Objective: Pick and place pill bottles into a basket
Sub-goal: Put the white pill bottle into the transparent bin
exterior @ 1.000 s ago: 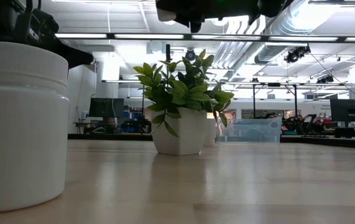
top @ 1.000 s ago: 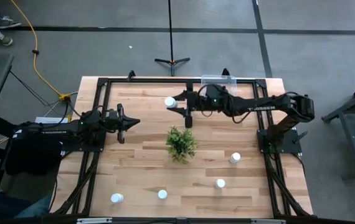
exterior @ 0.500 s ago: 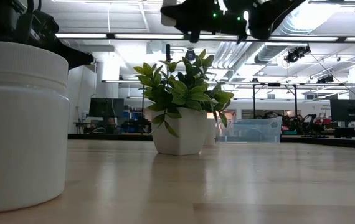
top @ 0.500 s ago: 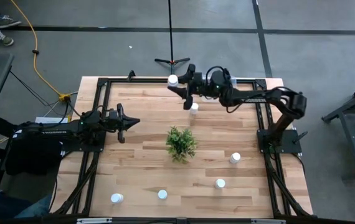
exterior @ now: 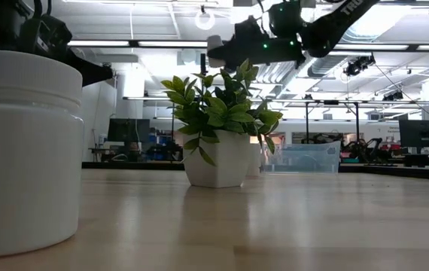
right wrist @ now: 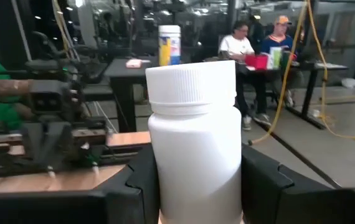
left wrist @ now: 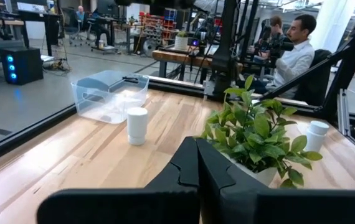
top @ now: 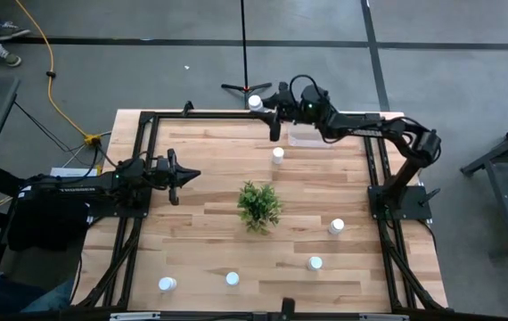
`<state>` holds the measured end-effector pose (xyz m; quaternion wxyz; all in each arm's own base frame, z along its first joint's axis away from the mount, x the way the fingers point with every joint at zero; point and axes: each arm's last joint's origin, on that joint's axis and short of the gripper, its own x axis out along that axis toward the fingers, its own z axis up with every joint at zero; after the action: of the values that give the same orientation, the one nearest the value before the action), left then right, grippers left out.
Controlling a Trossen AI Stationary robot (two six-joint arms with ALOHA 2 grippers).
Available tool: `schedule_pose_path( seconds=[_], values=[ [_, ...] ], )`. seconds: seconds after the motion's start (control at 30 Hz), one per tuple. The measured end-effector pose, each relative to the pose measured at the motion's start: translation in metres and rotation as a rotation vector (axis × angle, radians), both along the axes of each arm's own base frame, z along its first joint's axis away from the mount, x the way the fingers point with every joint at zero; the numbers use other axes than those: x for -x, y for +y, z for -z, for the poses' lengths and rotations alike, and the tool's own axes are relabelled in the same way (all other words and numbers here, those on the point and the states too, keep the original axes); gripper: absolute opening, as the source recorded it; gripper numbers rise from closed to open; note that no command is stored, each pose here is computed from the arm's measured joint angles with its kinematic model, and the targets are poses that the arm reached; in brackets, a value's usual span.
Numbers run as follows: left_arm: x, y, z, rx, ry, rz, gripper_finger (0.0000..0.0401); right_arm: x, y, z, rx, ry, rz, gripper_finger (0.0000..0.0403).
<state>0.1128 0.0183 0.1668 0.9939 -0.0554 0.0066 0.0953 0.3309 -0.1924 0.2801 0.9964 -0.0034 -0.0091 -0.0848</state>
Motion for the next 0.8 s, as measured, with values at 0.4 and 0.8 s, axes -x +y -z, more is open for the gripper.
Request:
schedule_pose_path(
  seconds=[0.4, 0.8],
  values=[
    [0.000, 0.001, 0.000, 0.007, -0.003, -0.043, 0.0022, 0.034, -0.057, 0.025, -0.122, 0.085, -0.012, 0.0150],
    [0.001, 0.003, 0.000, 0.021, -0.004, -0.099, 0.0023, 0.079, -0.095, 0.035, -0.178, 0.132, 0.038, 0.0150]
  ],
)
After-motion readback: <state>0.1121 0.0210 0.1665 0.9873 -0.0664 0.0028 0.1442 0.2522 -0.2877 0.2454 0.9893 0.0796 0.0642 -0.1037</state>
